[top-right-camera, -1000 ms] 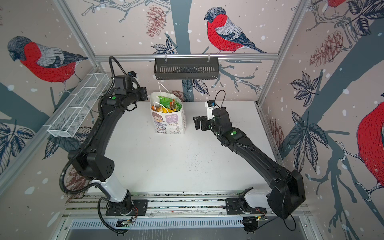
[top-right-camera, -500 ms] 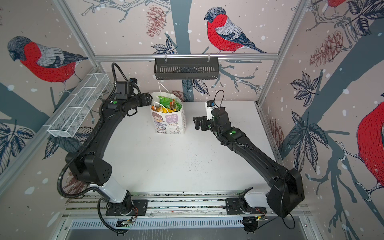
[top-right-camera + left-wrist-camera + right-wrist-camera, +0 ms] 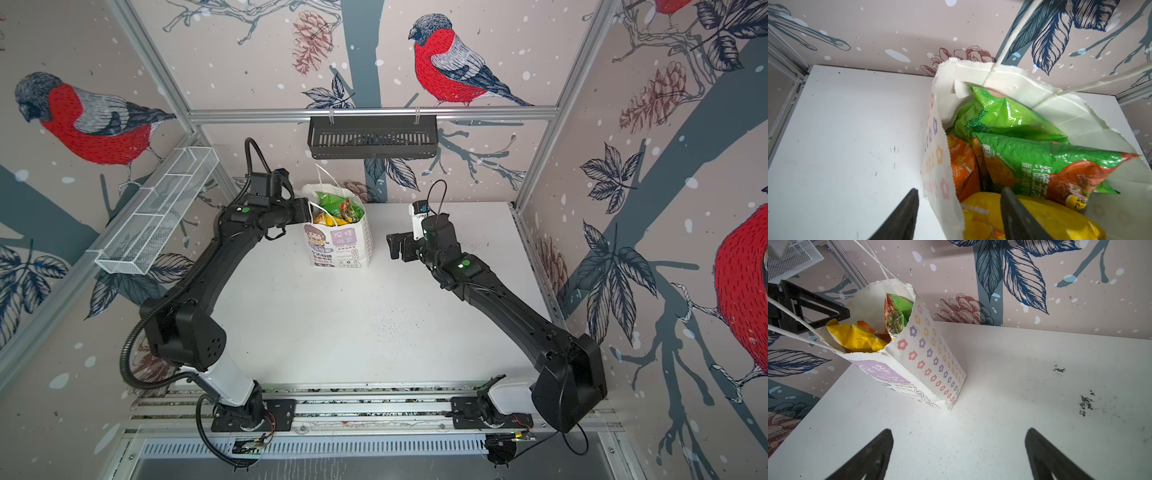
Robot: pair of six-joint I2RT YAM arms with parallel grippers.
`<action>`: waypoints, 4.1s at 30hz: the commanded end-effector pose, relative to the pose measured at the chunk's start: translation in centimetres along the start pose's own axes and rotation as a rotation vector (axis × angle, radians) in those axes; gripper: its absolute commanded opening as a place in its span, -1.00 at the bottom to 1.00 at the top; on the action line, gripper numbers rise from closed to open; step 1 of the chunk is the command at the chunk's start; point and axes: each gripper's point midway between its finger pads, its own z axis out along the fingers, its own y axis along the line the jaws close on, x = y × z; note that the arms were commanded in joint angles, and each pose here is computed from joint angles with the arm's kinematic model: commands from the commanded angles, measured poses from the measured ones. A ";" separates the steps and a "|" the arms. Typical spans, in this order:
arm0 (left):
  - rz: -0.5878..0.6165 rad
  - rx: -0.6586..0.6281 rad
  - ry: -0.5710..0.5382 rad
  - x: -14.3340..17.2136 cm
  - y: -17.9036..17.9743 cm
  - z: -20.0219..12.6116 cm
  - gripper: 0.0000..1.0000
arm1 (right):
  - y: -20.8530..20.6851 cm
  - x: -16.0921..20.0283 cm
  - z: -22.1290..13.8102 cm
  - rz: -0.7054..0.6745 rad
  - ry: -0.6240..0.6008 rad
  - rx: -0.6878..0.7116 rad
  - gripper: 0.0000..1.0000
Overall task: Take the snacks out of the paper bag
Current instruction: Move the paper bag to the top-center of the table.
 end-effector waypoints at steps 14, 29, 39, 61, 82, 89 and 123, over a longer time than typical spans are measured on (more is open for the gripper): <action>0.034 -0.195 0.058 -0.8 2.0 3.1 -0.32 | -1.3 -0.2 -0.4 -0.016 -0.017 0.040 0.99; 0.068 -0.257 0.078 -1.6 1.7 4.0 -1.00 | -2.2 -0.2 -0.5 -0.003 -0.018 0.062 1.00; 0.079 -0.244 0.018 -2.6 0.5 1.6 -1.00 | -1.9 -0.3 -0.7 0.007 -0.022 0.044 0.99; 0.042 -0.194 -0.066 1.3 0.1 -3.4 -1.00 | -1.6 0.3 -1.3 0.022 -0.023 0.030 0.99; 0.050 -0.158 -0.119 3.5 -2.3 -9.0 -1.00 | -0.7 0.0 -1.5 0.026 -0.034 -0.005 1.00; 0.065 -0.225 -0.167 2.8 -1.3 -9.6 -1.00 | -0.3 0.1 -1.3 0.026 -0.032 -0.019 1.00; 0.219 0.101 -0.060 -5.4 -0.5 1.2 0.51 | -1.9 0.7 -2.9 -0.008 -0.047 0.038 0.99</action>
